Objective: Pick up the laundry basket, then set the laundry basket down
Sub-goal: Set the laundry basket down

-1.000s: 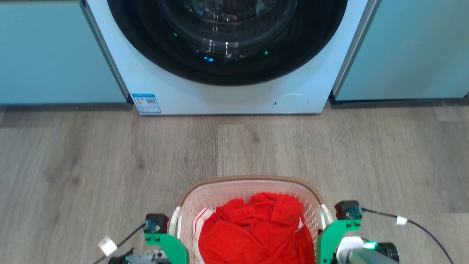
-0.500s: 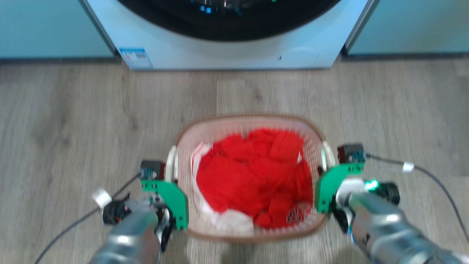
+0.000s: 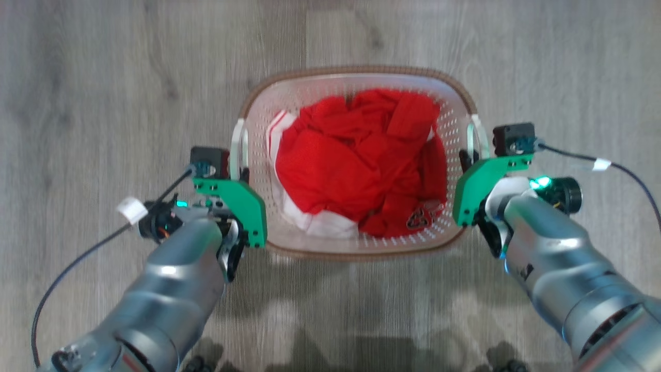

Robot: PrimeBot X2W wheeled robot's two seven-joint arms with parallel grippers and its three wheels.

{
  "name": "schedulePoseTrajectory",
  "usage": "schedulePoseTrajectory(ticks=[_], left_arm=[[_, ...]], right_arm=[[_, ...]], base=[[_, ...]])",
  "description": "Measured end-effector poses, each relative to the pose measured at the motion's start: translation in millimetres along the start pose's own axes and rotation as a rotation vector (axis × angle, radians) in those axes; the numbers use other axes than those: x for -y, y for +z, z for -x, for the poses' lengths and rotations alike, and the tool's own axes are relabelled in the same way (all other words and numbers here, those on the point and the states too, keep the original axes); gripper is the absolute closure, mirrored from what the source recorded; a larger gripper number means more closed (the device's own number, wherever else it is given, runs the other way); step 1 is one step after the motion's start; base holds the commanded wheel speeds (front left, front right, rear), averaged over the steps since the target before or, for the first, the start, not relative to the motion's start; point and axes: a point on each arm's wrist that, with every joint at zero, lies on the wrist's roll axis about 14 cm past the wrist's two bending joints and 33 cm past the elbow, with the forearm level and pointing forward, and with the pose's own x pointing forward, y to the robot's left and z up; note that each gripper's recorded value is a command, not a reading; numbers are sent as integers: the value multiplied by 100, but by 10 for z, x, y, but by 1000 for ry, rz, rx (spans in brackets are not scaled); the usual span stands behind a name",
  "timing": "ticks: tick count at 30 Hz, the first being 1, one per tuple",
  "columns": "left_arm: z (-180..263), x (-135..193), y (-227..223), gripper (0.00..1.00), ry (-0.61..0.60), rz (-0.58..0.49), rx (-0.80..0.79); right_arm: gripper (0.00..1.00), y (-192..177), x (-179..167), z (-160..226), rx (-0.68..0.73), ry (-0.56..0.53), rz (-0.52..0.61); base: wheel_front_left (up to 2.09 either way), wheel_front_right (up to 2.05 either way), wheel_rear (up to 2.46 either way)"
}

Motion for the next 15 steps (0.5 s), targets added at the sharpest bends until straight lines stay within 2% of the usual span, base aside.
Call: schedulePoseTrajectory(ticks=[15], left_arm=[[-555,-97,-124,100,-1,-29,-45]], right_arm=[[100,-254,259,-605,-53,-11,-10]], base=[[0,0,0]])
